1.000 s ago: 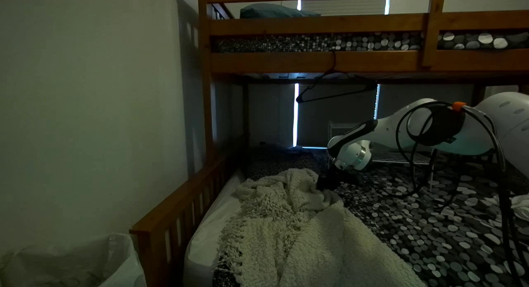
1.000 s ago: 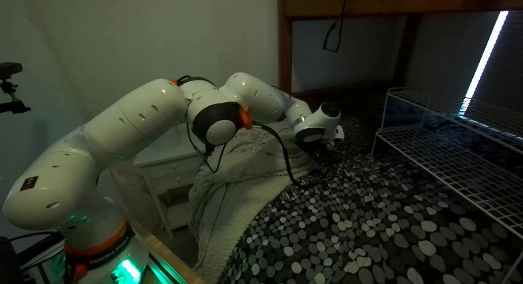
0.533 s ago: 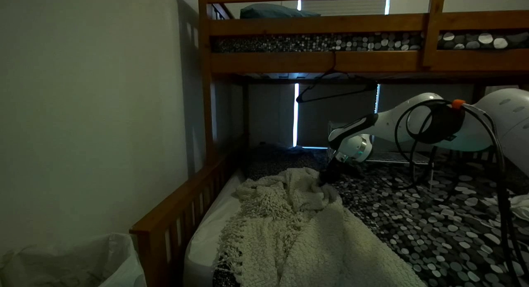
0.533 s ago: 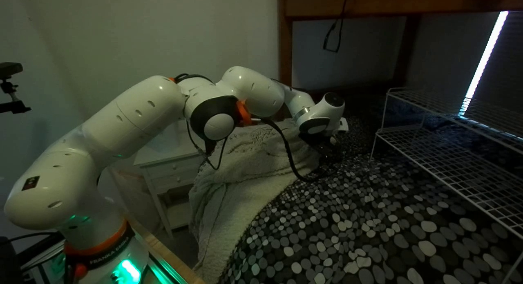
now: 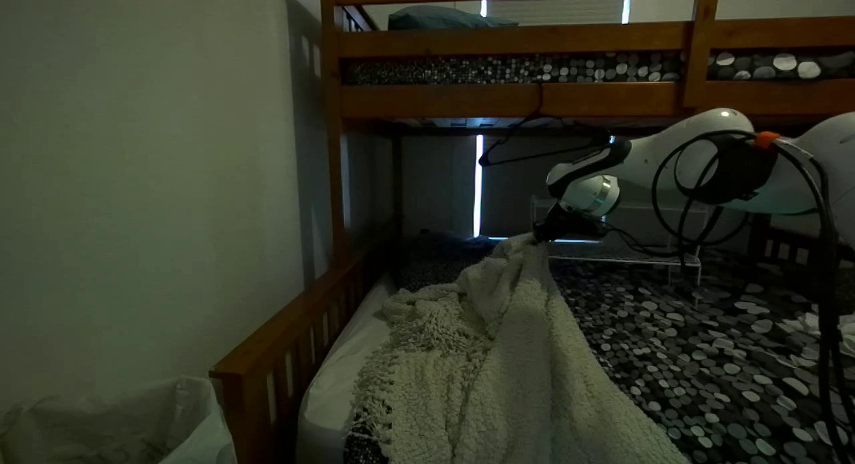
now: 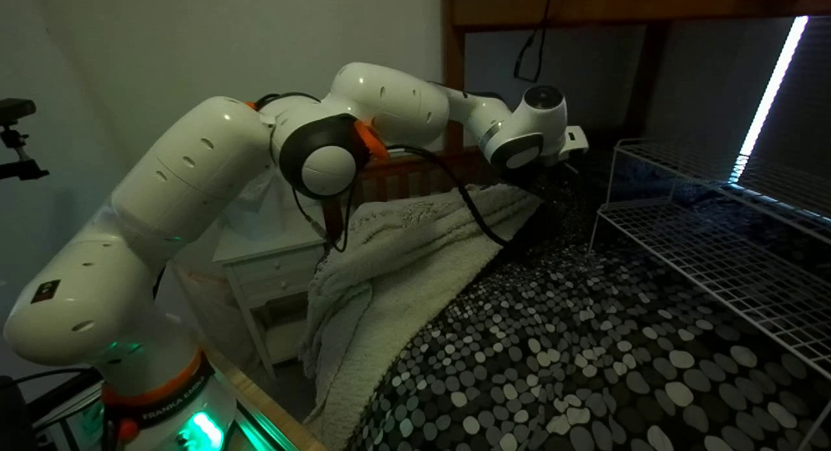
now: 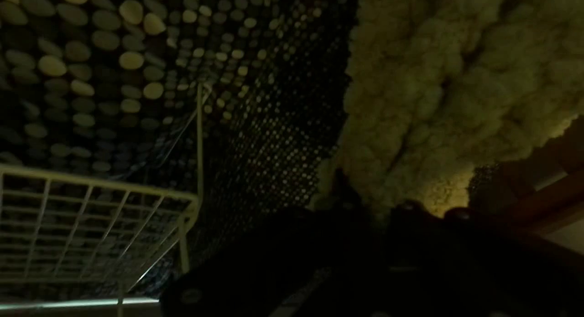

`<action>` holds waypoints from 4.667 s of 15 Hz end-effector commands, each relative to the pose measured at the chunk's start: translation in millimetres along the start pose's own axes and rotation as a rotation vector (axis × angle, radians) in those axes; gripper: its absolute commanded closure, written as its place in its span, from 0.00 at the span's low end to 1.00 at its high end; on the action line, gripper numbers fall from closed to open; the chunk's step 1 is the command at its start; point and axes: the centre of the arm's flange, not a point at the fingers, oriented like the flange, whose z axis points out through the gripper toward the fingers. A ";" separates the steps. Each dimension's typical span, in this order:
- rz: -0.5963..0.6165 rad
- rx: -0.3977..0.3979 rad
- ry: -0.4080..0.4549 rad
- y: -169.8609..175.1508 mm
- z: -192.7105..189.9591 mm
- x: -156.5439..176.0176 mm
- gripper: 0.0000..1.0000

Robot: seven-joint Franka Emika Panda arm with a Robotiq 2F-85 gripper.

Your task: Move the white fleece slightly to the right and then fold it in the middle

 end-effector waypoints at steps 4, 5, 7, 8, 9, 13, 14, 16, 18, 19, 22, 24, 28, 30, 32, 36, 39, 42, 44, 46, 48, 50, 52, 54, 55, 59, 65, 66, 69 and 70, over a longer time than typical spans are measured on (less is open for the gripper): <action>-0.065 -0.179 -0.068 -11.7 -104.5 12.3 0.97; -0.060 -0.192 -0.124 -11.0 -113.0 10.8 0.97; -0.035 -0.211 -0.222 0.4 -118.1 4.5 0.97; -0.009 -0.212 -0.268 11.6 -117.6 -0.9 0.97; 0.023 -0.208 -0.303 25.2 -116.3 -8.3 0.97; 0.161 -0.211 -0.389 81.1 -114.7 -45.7 0.97; 0.205 -0.225 -0.392 98.8 -116.4 -55.7 0.97; 0.279 -0.250 -0.383 128.7 -120.7 -75.0 0.97; 0.350 -0.288 -0.352 161.7 -136.8 -89.7 0.97; 0.384 -0.299 -0.330 176.9 -149.9 -95.6 0.97; 0.450 -0.353 -0.247 226.1 -191.9 -103.9 0.97; 0.490 -0.394 -0.198 258.3 -220.0 -110.7 0.97; 0.554 -0.489 -0.106 312.0 -287.0 -118.3 0.97; 0.582 -0.541 -0.067 332.9 -326.2 -120.8 0.97; 0.604 -0.591 -0.022 349.1 -364.0 -124.6 0.97; 0.645 -0.696 0.059 375.0 -423.2 -134.9 0.97; 0.655 -0.657 0.010 359.7 -410.5 -149.9 0.89; 0.668 -0.676 0.035 366.5 -408.8 -152.6 0.89; 0.669 -0.678 0.038 367.6 -405.5 -151.5 0.89; 0.669 -0.678 0.039 367.8 -405.3 -150.9 0.89; 0.669 -0.679 0.040 367.7 -405.6 -150.6 0.89; 0.669 -0.679 0.040 367.7 -405.6 -150.5 0.89; 0.704 -0.752 0.091 388.8 -399.3 -144.9 0.97; 0.752 -0.800 0.156 418.0 -395.2 -142.8 0.97; 0.775 -0.816 0.173 429.5 -392.6 -145.1 0.97; 0.879 -0.885 0.212 479.5 -410.3 -166.0 0.97; 1.030 -0.998 0.304 522.2 -449.7 -203.0 0.97; 1.055 -1.021 0.320 527.0 -454.2 -203.6 0.97; 1.052 -1.088 0.356 502.1 -442.9 -187.6 0.97; 1.018 -1.062 0.329 480.3 -434.7 -181.9 0.97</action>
